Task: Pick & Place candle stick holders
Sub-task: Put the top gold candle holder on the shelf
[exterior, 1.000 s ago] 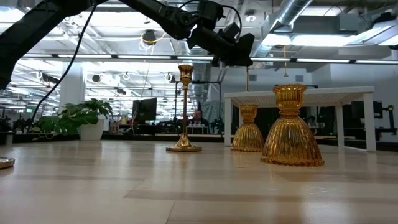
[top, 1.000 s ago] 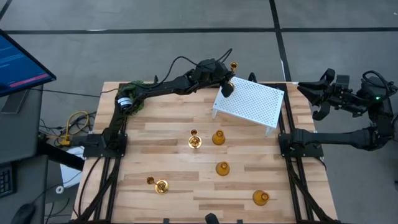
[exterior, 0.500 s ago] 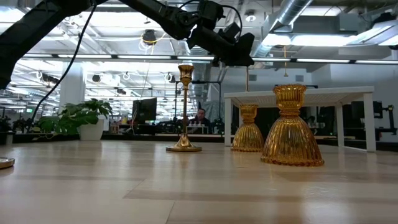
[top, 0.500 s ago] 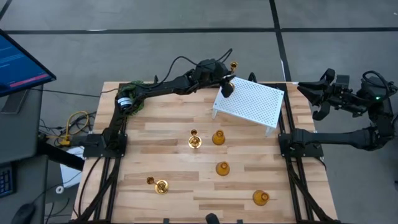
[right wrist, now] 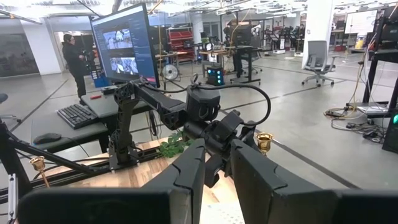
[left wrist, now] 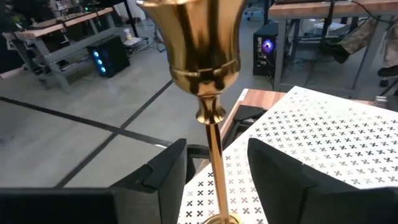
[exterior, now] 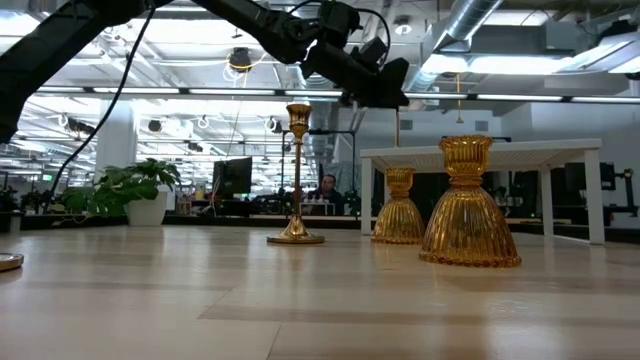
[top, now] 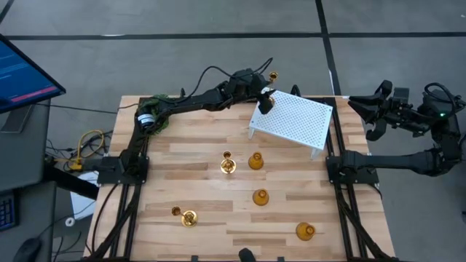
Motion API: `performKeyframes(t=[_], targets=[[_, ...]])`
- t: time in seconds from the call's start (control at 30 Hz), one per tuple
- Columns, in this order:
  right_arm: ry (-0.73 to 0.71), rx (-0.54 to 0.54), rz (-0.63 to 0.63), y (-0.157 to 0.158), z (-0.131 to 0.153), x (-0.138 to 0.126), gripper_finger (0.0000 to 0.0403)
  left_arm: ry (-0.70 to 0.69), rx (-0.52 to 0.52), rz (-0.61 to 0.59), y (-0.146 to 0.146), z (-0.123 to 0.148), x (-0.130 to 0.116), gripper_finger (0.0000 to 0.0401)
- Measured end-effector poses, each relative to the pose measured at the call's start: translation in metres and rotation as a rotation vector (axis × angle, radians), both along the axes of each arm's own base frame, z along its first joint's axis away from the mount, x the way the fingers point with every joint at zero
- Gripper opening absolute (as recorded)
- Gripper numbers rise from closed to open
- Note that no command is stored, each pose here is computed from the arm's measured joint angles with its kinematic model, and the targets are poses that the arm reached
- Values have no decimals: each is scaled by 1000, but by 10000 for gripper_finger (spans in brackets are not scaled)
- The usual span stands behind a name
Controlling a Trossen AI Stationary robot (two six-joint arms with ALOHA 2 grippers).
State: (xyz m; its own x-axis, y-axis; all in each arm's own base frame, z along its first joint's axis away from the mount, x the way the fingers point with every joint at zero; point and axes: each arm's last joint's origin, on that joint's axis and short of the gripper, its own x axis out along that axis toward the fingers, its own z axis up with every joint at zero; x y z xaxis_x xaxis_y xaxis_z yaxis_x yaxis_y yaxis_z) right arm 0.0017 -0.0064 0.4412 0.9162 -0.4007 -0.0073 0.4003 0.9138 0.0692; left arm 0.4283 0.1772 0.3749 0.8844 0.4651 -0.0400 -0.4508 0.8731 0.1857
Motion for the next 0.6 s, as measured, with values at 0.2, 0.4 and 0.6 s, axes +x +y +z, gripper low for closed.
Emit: performKeyframes(t=[0.2, 0.4, 0.6], targets=[[1, 0, 0, 0, 0, 0, 71, 48, -20, 2, 0, -5, 0, 142], [1, 0, 0, 0, 0, 0, 71, 56, -24, -29, -1, -6, 0, 94], [1, 0, 0, 0, 0, 0, 71, 53, -25, -31, -1, -6, 0, 32]])
